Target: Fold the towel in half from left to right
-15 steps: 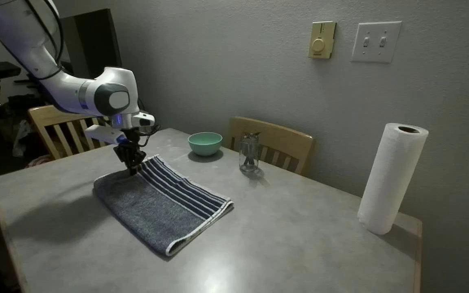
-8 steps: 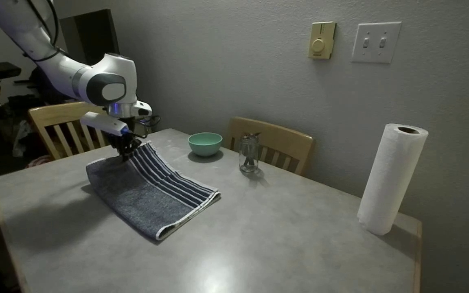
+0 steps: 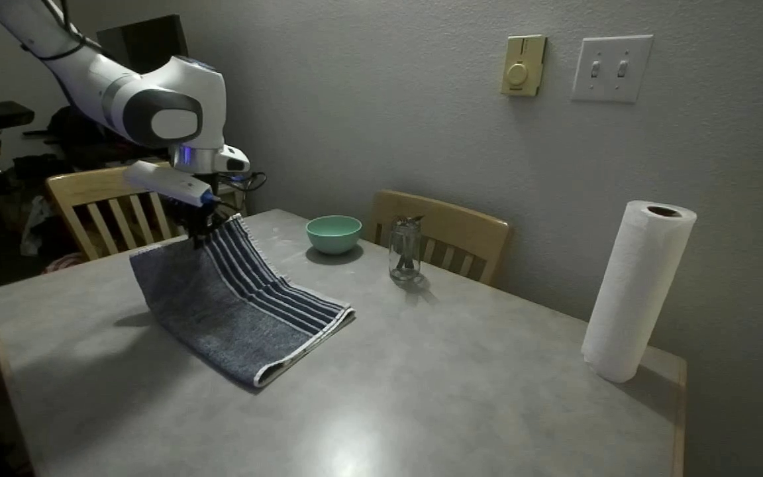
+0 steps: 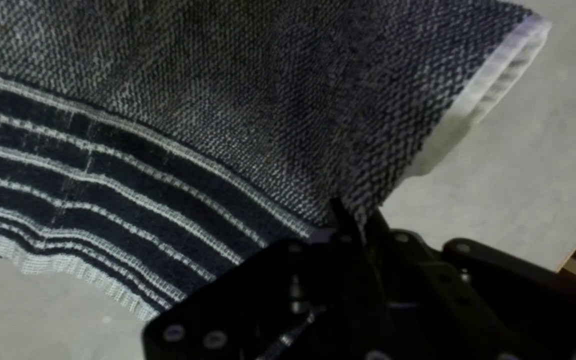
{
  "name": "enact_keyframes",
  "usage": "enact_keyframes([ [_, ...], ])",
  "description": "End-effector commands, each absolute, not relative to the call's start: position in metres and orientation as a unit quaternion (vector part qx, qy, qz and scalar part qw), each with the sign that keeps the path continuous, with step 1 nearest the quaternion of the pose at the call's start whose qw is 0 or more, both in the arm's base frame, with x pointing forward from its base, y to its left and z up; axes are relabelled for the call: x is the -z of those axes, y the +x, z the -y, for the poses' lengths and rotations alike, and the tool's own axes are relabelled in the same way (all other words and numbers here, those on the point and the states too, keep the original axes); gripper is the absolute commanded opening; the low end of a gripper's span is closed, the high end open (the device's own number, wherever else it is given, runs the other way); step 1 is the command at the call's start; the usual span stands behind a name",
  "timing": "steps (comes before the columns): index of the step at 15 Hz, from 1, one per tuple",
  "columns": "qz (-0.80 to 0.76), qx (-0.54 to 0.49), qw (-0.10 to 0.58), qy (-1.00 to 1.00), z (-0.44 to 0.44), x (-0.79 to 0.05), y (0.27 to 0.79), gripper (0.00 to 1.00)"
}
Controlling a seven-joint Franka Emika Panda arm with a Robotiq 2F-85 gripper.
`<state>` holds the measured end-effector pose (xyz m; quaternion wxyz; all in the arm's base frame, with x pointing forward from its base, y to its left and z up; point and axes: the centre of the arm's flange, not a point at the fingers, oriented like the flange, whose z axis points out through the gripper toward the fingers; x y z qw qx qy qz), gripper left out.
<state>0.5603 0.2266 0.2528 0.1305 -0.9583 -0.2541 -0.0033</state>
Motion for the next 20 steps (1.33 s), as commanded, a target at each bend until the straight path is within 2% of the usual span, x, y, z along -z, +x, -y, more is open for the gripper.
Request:
enact_keyframes([
  [1, 0.283, -0.011, 0.135, -0.949, -0.190, -0.281, 0.535, 0.02],
  [7, 0.314, -0.013, 0.128, -0.941, -0.146, -0.303, 0.523, 0.02],
  [20, 0.370, -0.011, 0.109, -0.922, -0.037, -0.299, 0.542, 0.02],
])
